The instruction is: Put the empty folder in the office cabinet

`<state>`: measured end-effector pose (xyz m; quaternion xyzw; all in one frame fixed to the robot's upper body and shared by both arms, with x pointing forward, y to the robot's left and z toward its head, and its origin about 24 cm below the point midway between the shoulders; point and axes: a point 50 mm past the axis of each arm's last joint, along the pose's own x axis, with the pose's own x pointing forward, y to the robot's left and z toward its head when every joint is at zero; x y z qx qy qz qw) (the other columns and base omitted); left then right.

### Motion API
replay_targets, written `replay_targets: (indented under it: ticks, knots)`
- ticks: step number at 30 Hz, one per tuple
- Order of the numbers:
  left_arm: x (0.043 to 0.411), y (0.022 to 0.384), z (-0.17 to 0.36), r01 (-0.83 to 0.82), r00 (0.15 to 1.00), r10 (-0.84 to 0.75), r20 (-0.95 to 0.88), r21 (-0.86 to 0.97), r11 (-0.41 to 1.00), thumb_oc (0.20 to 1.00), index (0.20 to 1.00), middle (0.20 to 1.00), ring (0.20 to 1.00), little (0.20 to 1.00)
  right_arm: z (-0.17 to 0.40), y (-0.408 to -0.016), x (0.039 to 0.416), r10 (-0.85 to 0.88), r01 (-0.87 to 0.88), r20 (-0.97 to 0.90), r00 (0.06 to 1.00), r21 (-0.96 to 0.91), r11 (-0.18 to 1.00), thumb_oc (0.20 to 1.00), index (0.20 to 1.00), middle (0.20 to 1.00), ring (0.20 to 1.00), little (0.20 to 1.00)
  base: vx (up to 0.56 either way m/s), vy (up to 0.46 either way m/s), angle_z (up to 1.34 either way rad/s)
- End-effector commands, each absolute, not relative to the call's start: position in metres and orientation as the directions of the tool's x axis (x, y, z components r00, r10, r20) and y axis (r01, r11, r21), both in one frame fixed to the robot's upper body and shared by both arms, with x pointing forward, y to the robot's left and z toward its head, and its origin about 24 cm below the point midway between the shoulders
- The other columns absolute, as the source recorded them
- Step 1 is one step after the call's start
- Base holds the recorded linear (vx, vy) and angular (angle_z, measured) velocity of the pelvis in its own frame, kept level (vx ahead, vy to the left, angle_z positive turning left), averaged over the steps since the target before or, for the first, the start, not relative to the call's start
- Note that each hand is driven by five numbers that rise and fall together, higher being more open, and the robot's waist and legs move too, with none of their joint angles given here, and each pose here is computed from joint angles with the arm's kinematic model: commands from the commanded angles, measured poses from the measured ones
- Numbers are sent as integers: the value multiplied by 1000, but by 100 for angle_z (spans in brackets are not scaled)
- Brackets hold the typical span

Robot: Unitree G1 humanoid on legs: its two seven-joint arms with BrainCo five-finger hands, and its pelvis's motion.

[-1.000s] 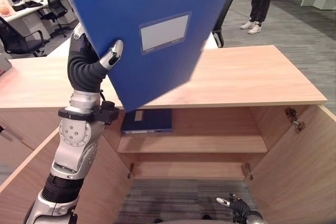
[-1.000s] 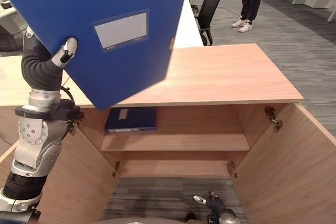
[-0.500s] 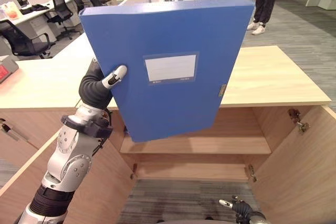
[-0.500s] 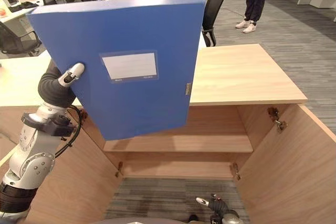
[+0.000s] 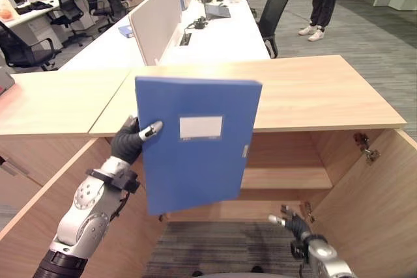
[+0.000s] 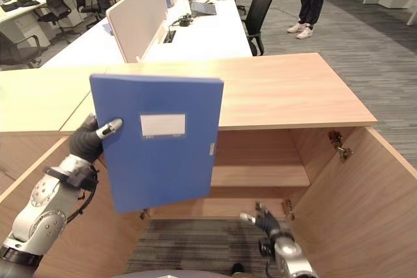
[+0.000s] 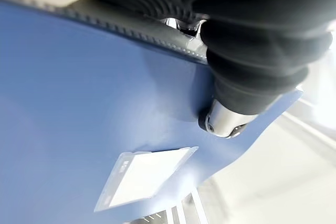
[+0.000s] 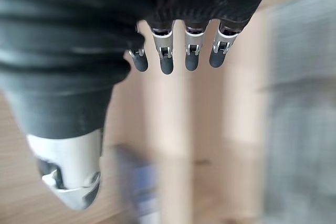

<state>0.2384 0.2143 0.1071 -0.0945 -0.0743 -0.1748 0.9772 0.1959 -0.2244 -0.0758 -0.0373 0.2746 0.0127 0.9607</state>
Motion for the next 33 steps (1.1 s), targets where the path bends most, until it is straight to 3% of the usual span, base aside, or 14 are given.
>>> replay_targets:
  ticks: [1,9,22,27,33]
  knots:
    - [247,210,130,389,887,-339,313,-111,915,200,200,200,200,200,-32,-227,225,77,-99,-336,939,-49,994,1000,1000,1000,1000,1000,0,0,0]
    - [247,200,121,429,876,-391,281,-87,899,200,200,200,200,200,27,-210,245,274,-280,-117,955,-40,959,1000,1000,1000,1000,1000,12,11,-6]
    - [251,177,124,491,840,-433,327,-118,863,200,200,200,200,200,25,-166,248,412,-409,-85,907,51,911,1000,1000,1000,1000,1000,1,1,-1]
    - [254,158,129,563,795,-492,356,-128,817,200,200,200,200,200,29,-134,250,540,-525,-41,841,178,832,1000,1000,1000,1000,1000,0,0,0]
    - [253,143,132,633,744,-558,368,-118,765,200,200,200,200,200,38,-120,254,603,-591,-4,798,198,782,1000,1000,1000,1000,1000,0,0,0]
